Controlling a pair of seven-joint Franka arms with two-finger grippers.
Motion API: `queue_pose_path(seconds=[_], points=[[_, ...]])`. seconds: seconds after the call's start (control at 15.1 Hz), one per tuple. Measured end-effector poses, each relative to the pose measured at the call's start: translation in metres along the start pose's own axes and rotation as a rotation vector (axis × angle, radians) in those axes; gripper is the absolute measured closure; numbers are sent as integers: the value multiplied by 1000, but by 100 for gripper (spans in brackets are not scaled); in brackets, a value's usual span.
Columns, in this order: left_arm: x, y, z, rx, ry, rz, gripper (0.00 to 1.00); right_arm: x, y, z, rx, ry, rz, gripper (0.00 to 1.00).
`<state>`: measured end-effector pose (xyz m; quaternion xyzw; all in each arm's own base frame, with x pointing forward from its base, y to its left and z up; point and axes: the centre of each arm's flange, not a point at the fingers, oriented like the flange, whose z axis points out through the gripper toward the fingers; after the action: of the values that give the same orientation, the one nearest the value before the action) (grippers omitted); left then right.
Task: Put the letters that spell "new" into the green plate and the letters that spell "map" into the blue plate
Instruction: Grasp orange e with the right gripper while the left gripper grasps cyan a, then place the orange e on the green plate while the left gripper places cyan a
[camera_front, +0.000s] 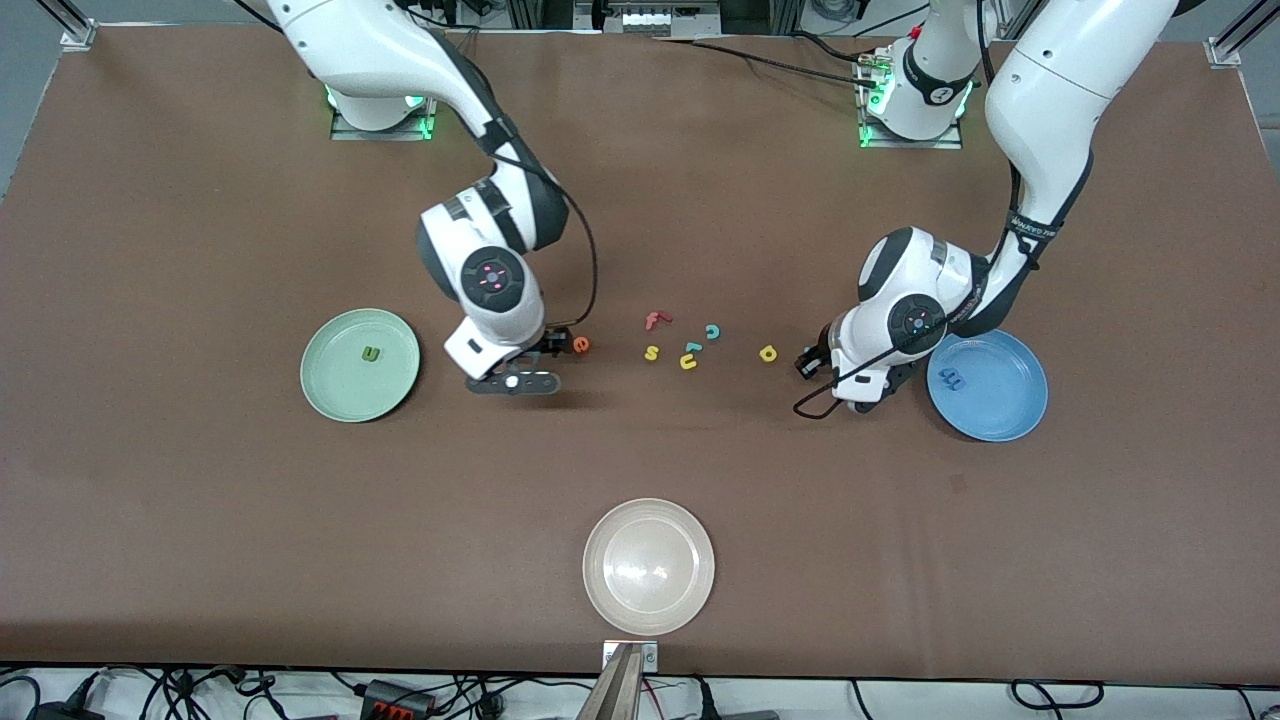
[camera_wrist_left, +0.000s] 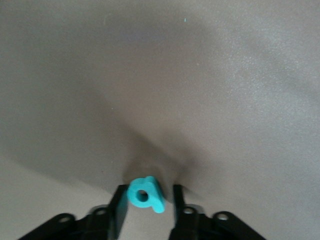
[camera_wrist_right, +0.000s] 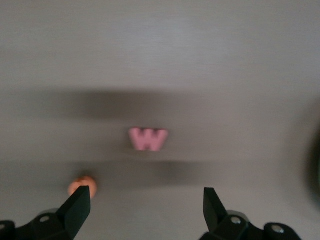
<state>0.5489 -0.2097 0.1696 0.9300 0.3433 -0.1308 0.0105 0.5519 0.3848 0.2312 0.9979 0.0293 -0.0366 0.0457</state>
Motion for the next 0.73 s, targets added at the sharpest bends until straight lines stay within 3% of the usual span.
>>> queue_pose_path(seconds=[0.33, 0.6, 0.73], points=[[0, 0, 0, 0, 0, -3, 71, -12, -53, 27, 32, 68, -65, 3], [0, 0, 0, 0, 0, -4, 72, -15, -58, 45, 38, 53, -54, 17], [0, 0, 0, 0, 0, -3, 72, -17, -59, 48, 49, 39, -13, 19]])
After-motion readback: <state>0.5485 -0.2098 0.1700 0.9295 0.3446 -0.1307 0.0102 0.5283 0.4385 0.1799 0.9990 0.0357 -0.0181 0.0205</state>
